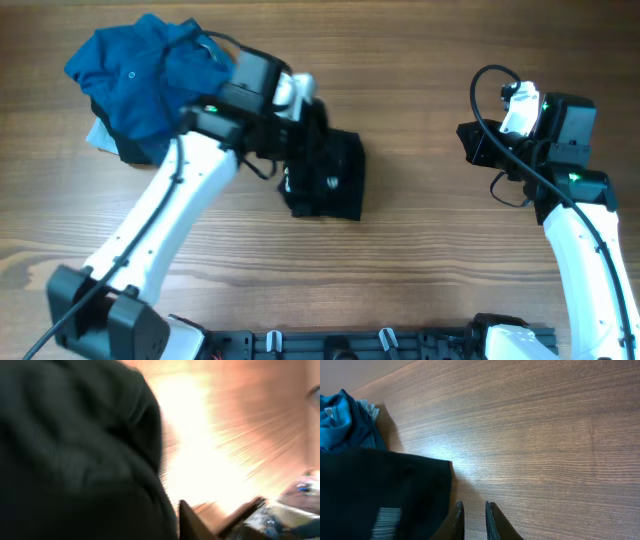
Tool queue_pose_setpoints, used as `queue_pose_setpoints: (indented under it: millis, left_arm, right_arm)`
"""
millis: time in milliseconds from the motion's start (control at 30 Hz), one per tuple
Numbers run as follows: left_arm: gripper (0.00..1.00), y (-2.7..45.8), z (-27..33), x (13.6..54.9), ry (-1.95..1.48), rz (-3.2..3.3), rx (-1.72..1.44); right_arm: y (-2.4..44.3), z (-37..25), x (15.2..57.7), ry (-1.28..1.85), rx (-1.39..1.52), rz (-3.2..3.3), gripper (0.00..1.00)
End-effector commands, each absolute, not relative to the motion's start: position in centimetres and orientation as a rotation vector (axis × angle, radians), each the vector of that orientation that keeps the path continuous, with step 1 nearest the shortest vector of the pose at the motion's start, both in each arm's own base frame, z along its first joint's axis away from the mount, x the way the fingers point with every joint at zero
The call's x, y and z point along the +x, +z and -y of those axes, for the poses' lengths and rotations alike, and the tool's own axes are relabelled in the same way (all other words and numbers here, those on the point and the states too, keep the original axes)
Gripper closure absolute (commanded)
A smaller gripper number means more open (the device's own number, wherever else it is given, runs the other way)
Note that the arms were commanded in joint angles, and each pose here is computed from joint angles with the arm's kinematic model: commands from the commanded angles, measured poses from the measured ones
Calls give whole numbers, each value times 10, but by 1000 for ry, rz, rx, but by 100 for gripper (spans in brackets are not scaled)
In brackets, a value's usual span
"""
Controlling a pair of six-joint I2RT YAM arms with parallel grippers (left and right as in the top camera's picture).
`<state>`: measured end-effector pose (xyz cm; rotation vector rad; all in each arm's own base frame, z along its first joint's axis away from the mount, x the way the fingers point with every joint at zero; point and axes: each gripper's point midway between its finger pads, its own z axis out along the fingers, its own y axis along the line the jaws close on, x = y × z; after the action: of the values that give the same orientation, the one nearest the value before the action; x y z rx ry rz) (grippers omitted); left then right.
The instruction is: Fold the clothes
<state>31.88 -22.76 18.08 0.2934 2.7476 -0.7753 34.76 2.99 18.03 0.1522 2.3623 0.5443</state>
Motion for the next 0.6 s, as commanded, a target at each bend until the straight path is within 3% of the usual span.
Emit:
queue_pose_setpoints:
  millis: [0,133,267,367,467,567]
  left_arm:
    - [81,145,218,325,-471,-2808,340]
    - [96,138,215,328,-452,-2827,325]
    - [94,140,209,331,-455,-2824,300]
    - [87,141,211,334,-464,-2810,308]
    - [95,143,237,339,-619,-2762,355]
    - [96,133,279,339,-808,-2722,457]
  right_arm:
    - [192,-27,352,510,137,-2332,85]
    - [191,-27,351,511,138,-2336,85]
    - [191,-27,351,512,138,-2338,85]
    - [190,-31,350,541,130,-2343,83]
    - [190,-40,348,610,92,-2344,81]
    - [187,-40,349,612,97,-2353,81]
